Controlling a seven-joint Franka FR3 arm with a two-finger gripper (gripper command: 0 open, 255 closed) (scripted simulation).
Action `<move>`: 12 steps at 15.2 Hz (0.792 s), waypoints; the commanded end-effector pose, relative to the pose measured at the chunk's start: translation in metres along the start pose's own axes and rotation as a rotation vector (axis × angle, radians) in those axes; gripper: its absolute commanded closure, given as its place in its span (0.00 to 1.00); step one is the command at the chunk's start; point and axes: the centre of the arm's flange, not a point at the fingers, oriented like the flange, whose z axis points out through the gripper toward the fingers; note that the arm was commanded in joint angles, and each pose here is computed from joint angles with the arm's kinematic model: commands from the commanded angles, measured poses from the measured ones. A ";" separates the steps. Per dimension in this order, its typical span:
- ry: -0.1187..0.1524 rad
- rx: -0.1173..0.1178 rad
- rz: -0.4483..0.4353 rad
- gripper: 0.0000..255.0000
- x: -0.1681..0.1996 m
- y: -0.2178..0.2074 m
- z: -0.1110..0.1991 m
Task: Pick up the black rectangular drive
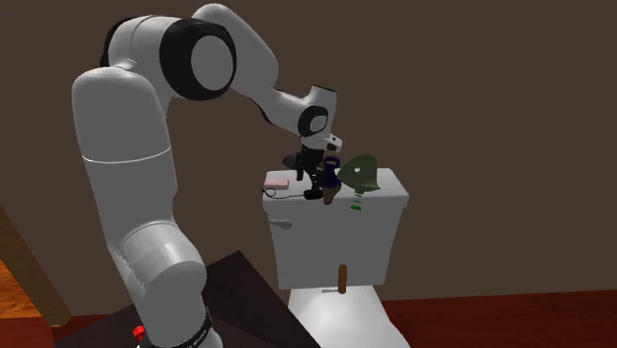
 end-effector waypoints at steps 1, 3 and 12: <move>0.001 0.001 0.001 0.00 0.002 0.000 0.011; 0.001 0.001 0.001 0.00 0.003 0.002 0.022; 0.001 0.001 0.001 1.00 0.005 0.003 0.030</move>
